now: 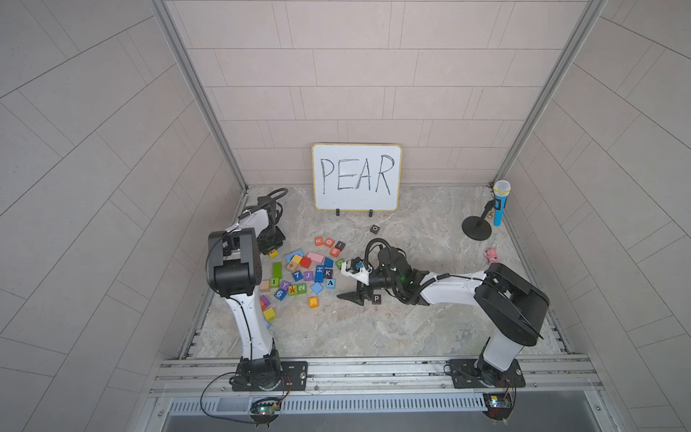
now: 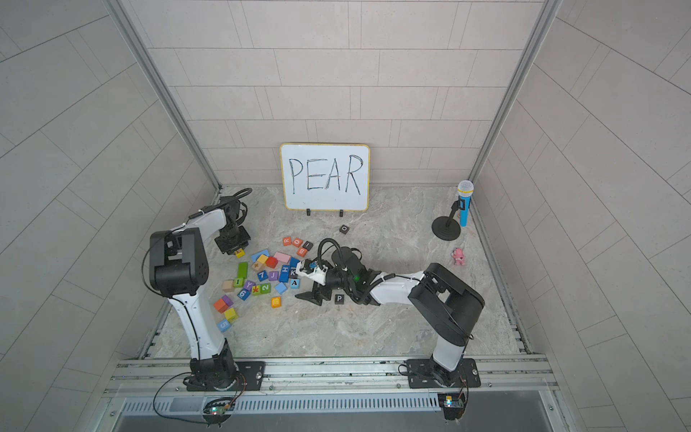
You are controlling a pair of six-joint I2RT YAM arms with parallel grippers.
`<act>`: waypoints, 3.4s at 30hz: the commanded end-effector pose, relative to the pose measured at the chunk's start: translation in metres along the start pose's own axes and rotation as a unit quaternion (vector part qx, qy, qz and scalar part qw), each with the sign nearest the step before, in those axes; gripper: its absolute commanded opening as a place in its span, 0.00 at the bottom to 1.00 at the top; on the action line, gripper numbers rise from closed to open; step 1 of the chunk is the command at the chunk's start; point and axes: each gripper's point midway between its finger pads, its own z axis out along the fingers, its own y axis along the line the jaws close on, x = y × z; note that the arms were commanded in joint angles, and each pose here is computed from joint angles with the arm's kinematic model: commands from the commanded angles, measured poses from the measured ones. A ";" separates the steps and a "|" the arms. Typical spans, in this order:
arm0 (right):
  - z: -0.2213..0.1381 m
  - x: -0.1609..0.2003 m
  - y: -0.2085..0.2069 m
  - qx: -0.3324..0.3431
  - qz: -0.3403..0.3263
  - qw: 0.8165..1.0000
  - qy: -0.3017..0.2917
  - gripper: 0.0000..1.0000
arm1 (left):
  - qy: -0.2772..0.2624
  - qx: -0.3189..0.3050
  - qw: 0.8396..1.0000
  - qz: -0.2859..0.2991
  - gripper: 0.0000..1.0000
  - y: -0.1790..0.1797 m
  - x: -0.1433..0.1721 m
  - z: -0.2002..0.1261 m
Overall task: Spell the uppercase word “pear” with letter blocks
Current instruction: Pick up the letter block from the center of the board, then place the letter block at the center of the board.
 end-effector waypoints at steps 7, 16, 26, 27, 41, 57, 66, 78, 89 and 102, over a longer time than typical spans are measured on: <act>-0.026 -0.005 0.009 0.039 -0.010 0.999 -0.004 0.88 | -0.060 0.037 0.997 0.037 0.13 -0.020 0.000 -0.080; -0.074 0.036 0.020 0.100 0.006 0.994 0.051 0.88 | -0.079 0.076 0.988 0.108 0.13 -0.059 0.046 -0.129; -0.131 0.063 0.029 0.179 0.055 0.979 0.077 0.87 | -0.071 0.121 0.972 0.187 0.13 -0.107 0.128 -0.154; -0.136 0.067 0.029 0.189 0.061 0.977 0.079 0.87 | -0.069 0.125 0.970 0.196 0.13 -0.112 0.138 -0.156; -0.189 0.086 0.016 0.319 0.131 0.937 0.056 0.83 | -0.029 0.169 0.947 0.271 0.12 -0.157 0.257 -0.153; -0.242 0.102 -0.007 0.457 0.169 0.873 -0.011 0.84 | 0.002 0.209 0.916 0.343 0.11 -0.206 0.381 -0.136; -0.273 0.099 -0.008 0.500 0.181 0.844 -0.067 0.84 | 0.002 0.191 0.913 0.360 0.10 -0.216 0.406 -0.117; -0.274 0.101 -0.009 0.504 0.183 0.842 -0.063 0.84 | -0.006 0.172 0.915 0.365 0.10 -0.224 0.408 -0.095; -0.273 0.102 -0.009 0.504 0.185 0.842 -0.060 0.83 | -0.007 0.161 0.917 0.365 0.27 -0.221 0.407 -0.091; -0.274 0.102 -0.010 0.506 0.185 0.840 -0.060 0.83 | -0.010 0.167 0.915 0.367 0.50 -0.226 0.408 -0.100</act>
